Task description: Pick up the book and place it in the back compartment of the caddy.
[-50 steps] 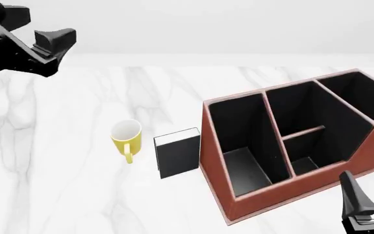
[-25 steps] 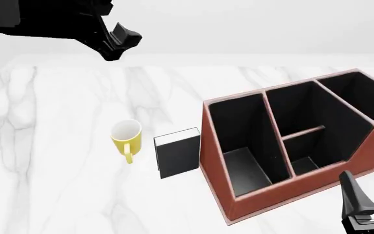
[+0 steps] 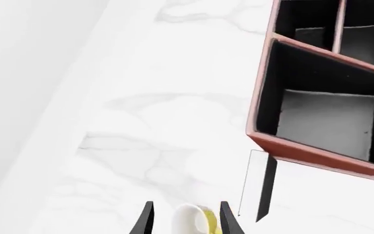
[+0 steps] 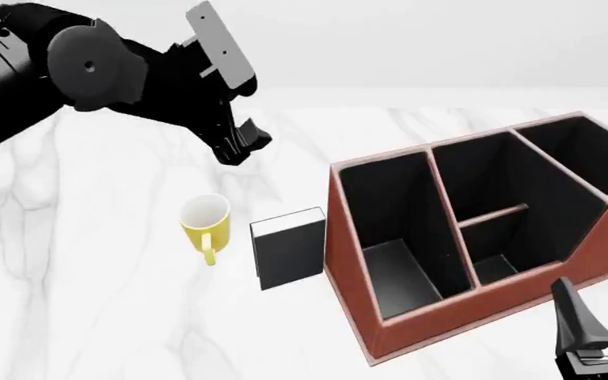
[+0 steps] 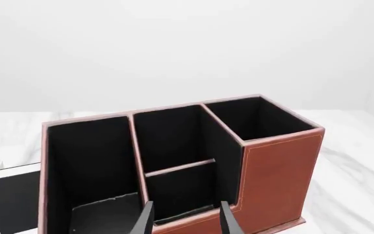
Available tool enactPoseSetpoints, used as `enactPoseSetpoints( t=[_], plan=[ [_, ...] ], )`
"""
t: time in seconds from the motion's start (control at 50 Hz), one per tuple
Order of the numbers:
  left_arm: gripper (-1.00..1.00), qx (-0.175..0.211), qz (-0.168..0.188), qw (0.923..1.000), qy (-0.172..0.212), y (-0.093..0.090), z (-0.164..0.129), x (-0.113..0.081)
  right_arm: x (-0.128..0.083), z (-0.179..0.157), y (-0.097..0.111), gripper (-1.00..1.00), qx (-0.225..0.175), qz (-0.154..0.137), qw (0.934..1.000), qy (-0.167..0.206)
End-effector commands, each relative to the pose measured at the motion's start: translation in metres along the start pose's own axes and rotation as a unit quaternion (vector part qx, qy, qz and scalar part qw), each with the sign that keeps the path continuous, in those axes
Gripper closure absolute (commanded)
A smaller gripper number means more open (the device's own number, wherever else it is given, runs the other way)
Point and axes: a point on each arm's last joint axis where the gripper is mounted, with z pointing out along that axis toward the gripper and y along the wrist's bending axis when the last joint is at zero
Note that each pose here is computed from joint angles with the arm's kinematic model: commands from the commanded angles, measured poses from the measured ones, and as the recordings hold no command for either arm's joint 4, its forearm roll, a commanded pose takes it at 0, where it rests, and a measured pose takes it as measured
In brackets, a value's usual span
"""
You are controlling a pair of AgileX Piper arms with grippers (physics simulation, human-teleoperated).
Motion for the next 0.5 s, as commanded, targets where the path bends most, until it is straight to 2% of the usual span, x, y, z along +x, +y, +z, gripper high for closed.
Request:
enactPoseSetpoints(
  t=[0.02,0.2,0.22,0.5],
  plan=[
    [-1.0,0.02,0.012,0.9997,0.012,-0.013,0.013,0.004,0.0,0.0,0.0,-1.0,0.0,-0.001,1.0,0.0],
    [-1.0,0.036,0.017,0.9992,0.006,-0.028,0.012,0.002,0.0,0.0,0.0,-1.0,0.0,-0.001,1.0,0.0],
    [-1.0,0.043,0.017,0.9989,0.006,-0.034,0.012,0.002,0.0,0.0,0.0,-1.0,0.0,-0.002,1.0,0.0],
    [-1.0,0.054,0.014,0.9984,-0.01,-0.051,0.025,-0.004,0.0,0.0,0.0,-1.0,0.0,-0.001,1.0,0.001]
  ],
)
